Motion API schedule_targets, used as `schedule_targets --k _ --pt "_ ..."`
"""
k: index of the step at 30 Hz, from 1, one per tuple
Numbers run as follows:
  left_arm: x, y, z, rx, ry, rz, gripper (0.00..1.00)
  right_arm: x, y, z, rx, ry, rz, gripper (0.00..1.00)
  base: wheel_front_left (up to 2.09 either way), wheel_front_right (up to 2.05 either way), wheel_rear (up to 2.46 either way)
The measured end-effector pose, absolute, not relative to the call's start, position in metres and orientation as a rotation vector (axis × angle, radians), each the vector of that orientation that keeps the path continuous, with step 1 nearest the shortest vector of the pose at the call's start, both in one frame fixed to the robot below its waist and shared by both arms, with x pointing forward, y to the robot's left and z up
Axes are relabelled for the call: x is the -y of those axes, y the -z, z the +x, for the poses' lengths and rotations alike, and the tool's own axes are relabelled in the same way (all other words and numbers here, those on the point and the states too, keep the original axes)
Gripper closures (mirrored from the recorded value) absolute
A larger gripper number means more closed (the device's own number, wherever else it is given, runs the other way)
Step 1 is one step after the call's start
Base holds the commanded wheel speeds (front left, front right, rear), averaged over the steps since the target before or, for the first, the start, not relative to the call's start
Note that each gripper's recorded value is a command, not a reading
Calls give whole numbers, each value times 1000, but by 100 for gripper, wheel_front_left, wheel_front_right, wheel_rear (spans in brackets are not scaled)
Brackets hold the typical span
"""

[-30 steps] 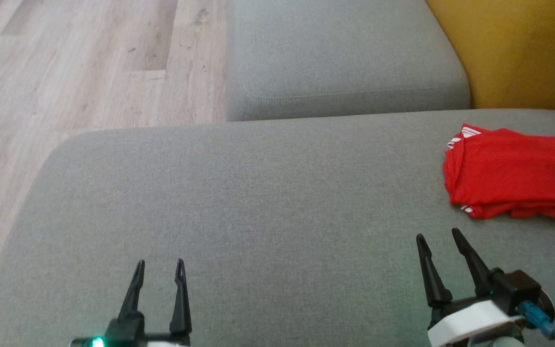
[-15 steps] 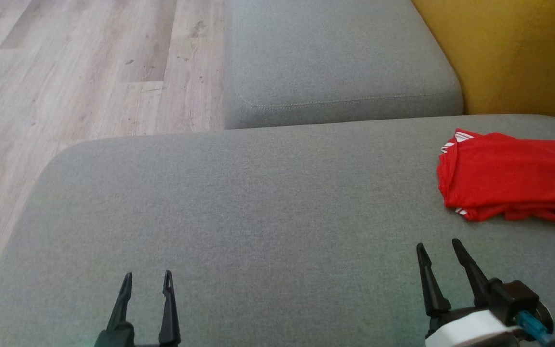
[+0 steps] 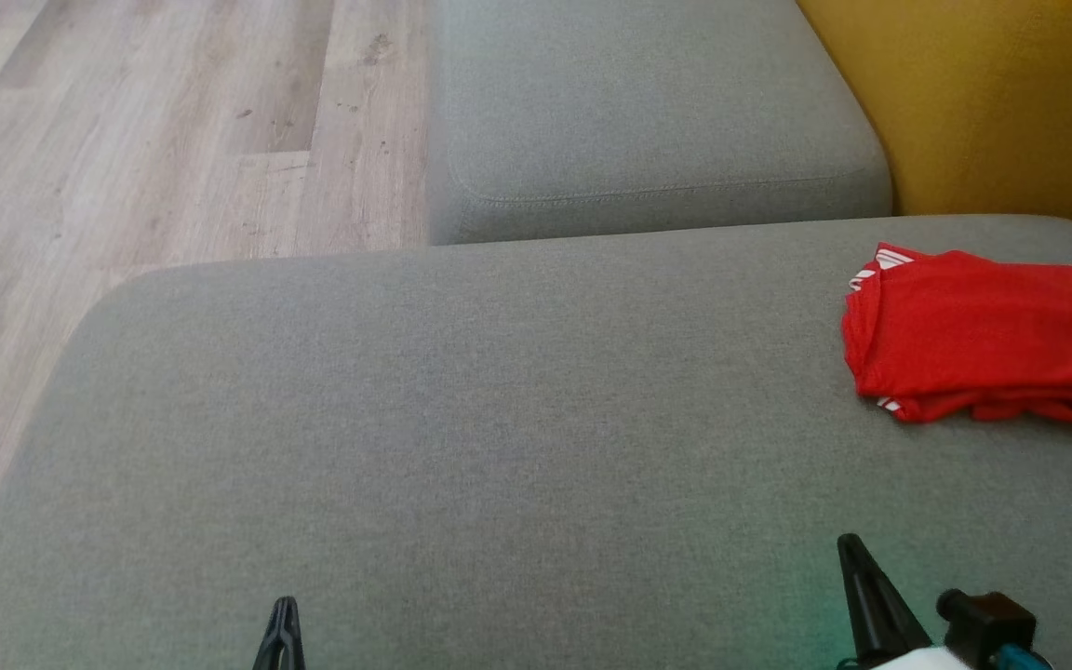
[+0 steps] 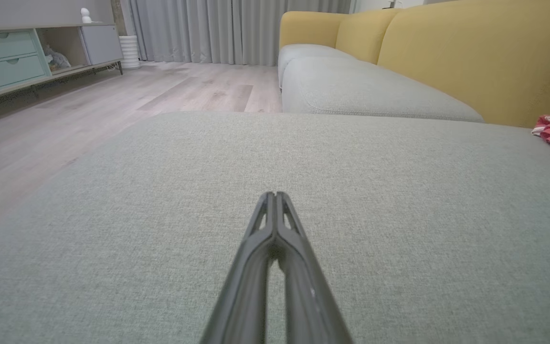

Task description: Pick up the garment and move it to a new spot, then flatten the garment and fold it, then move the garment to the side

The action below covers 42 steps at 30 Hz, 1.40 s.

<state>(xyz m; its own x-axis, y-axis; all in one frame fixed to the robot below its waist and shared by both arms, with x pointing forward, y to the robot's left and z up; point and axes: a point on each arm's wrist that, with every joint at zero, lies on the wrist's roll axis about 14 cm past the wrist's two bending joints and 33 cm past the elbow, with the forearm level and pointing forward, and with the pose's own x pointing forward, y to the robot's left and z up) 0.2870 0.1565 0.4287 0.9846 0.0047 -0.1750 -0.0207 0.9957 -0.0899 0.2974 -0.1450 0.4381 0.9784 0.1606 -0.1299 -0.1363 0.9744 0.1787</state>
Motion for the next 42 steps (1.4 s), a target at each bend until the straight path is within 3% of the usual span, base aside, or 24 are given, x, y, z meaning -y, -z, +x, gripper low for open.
schedule_targets --k 42 --pt "-173 -429 314 -240 -109 -596 100 176 -445 324 -170 21 638 100 0 0 0"
